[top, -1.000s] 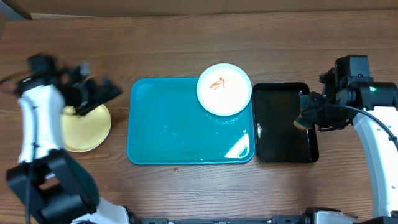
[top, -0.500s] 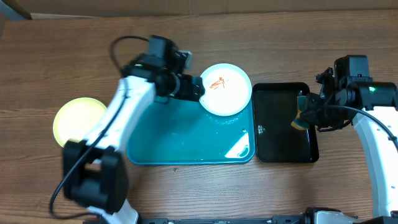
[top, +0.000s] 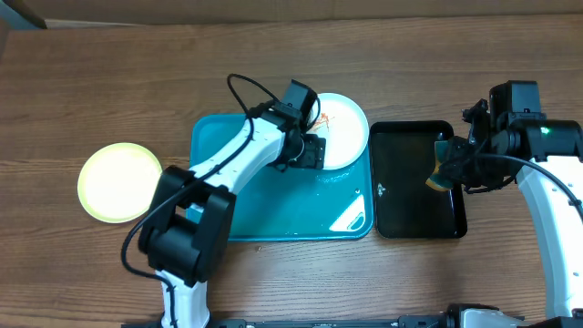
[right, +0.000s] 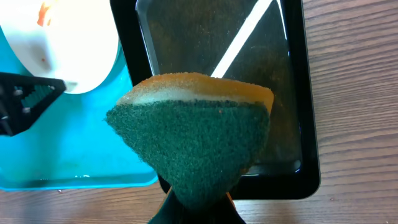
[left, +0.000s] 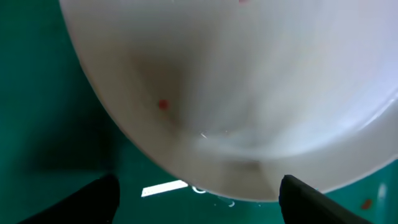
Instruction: Clean dirty plates on tray and stack at the side
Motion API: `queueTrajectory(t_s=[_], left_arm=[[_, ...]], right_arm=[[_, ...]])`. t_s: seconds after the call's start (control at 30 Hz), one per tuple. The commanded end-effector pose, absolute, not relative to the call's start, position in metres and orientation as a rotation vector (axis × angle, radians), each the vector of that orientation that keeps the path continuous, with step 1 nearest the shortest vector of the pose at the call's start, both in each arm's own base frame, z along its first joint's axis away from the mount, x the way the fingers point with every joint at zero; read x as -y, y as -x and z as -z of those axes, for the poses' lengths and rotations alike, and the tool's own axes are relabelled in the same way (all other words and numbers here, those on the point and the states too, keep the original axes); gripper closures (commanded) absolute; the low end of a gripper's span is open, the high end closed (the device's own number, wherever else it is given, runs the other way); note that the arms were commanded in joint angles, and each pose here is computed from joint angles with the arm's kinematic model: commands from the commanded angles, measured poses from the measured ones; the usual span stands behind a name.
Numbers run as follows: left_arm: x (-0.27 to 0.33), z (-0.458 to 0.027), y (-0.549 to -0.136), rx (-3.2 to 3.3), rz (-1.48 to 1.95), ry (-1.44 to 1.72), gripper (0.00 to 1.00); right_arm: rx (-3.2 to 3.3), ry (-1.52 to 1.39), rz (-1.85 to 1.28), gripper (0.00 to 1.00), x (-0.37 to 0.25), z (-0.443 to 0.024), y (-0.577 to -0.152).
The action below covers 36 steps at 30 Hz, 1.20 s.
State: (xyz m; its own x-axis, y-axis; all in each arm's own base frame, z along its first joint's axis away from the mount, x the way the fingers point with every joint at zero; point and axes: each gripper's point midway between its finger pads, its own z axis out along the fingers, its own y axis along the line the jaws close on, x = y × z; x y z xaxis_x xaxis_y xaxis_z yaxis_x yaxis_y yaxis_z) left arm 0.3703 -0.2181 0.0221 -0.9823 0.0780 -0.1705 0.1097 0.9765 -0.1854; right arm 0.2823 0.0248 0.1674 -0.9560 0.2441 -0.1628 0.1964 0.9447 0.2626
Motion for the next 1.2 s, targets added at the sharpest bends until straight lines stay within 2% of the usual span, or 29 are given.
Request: queueTrajectory(t_s=[0.0,0.1,0.33,0.47,0.53,0.6,0.77,0.83,1.07,1.17], left_arm=[[0.213,-0.010,-0.373,-2.976,0.225,-0.063,0.30],[0.209,-0.009,-0.369,-2.997,0.208,-0.057,0.53],[0.160,-0.004,-0.343,-3.131,-0.044,0.011,0.69],[0.136,-0.005,-0.333,-3.184,-0.138,0.060,0.71],[0.129,-0.006,-0.330,-3.207,-0.141,0.069,0.78],[0.126,-0.006,-0.329,-3.218,-0.146,0.067,0.80],[0.126,-0.006,-0.328,-3.226,-0.133,0.024,0.93],[0.128,-0.006,-0.328,-3.229,-0.115,0.025,0.96],[0.130,-0.006,-0.329,-3.226,-0.100,0.026,0.96],[0.129,-0.006,-0.329,-3.226,-0.101,0.026,0.96]], right_arm=[[-2.877,-0.314,-0.376,0.96,-0.026,-0.176,-0.286],[-2.877,-0.314,-0.376,0.96,-0.026,-0.176,-0.286],[-2.877,-0.314,-0.376,0.96,-0.026,-0.176,-0.286],[-2.879,-0.314,-0.376,0.96,-0.026,-0.176,-0.285],[-2.878,-0.314,-0.376,0.96,-0.026,-0.176,-0.286],[-2.876,-0.311,-0.377,0.96,-0.026,-0.176,-0.286],[-2.867,-0.278,-0.380,0.96,-0.032,-0.168,-0.292],[-2.880,-0.267,-0.383,0.96,-0.036,-0.157,-0.293],[-2.983,-0.216,-0.390,0.96,-0.054,-0.097,-0.294],[-3.033,-0.283,-0.392,0.96,-0.058,-0.066,-0.294]])
